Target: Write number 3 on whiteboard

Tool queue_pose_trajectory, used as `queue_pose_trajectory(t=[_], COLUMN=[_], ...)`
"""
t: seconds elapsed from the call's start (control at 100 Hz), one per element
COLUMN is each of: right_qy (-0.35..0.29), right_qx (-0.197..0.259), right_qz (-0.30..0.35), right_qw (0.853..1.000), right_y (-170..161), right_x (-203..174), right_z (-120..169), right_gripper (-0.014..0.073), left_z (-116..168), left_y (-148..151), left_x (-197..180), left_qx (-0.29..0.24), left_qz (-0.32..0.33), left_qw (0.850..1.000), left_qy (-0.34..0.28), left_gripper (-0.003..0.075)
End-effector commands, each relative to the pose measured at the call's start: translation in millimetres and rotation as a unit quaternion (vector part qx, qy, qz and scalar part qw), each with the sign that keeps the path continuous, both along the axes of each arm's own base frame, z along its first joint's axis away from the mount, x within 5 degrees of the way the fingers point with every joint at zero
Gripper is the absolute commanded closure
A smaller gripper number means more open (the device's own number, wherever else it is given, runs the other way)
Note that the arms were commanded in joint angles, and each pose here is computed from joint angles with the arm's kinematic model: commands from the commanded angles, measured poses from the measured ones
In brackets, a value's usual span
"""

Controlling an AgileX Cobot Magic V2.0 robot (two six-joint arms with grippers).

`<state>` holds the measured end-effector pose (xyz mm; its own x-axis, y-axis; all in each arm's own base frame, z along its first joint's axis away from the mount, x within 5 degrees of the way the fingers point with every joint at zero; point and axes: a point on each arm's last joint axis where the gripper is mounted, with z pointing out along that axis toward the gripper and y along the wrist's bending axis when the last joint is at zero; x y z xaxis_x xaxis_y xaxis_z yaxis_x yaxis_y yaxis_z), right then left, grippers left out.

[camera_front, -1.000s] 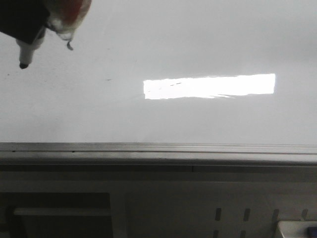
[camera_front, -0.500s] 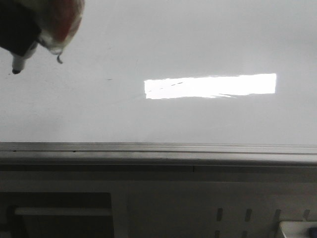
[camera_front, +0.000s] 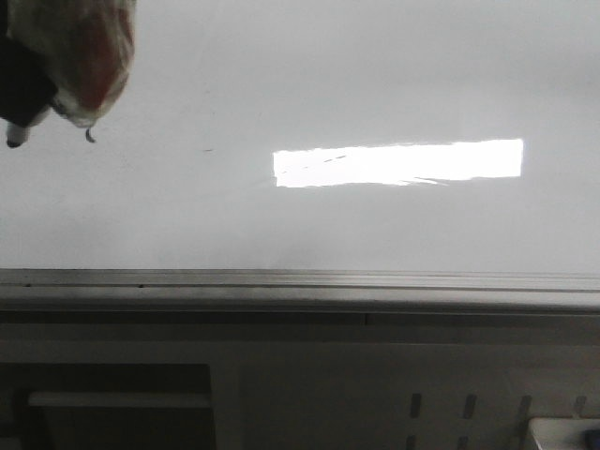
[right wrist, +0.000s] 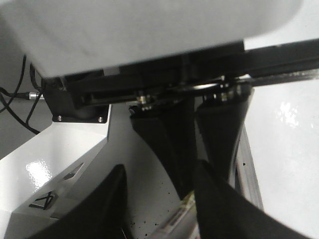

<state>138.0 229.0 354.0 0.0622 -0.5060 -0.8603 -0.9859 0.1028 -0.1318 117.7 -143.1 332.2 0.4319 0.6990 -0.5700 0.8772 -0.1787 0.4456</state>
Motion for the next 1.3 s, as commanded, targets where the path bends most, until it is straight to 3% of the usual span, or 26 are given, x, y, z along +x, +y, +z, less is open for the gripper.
queue_pose_trajectory(t=[0.0,0.34,0.48,0.98,1.29], right_qy=[-0.020,-0.010,-0.018,-0.002,0.000], right_qx=[0.036,0.013,0.024,0.006,0.005], right_qz=[-0.015,-0.070,-0.089,-0.092,-0.090], right_qw=[0.999,0.997,0.996,0.996,0.996], right_y=[1.2,0.3,0.1,10.0,10.0], right_x=[2.6,13.3,17.0,25.2,24.7], right_z=[17.4,10.2,12.3,-2.0,-2.3], right_gripper=[0.0349,0.0348,0.0312,0.0288,0.0619], left_z=[14.9,14.1,11.0,10.7,10.7], left_y=[-2.6,-1.6,3.7,4.8,4.8], left_x=[-1.2,-0.4,5.6,7.2,7.2], left_qx=[-0.037,-0.030,-0.010,-0.010,-0.010], left_qz=[0.008,0.011,0.071,0.091,0.091], left_qw=[0.999,0.999,0.997,0.996,0.996], left_qy=[-0.011,-0.014,-0.002,0.003,0.003], left_gripper=[0.0741,0.0741,0.0741,0.0741,0.0741])
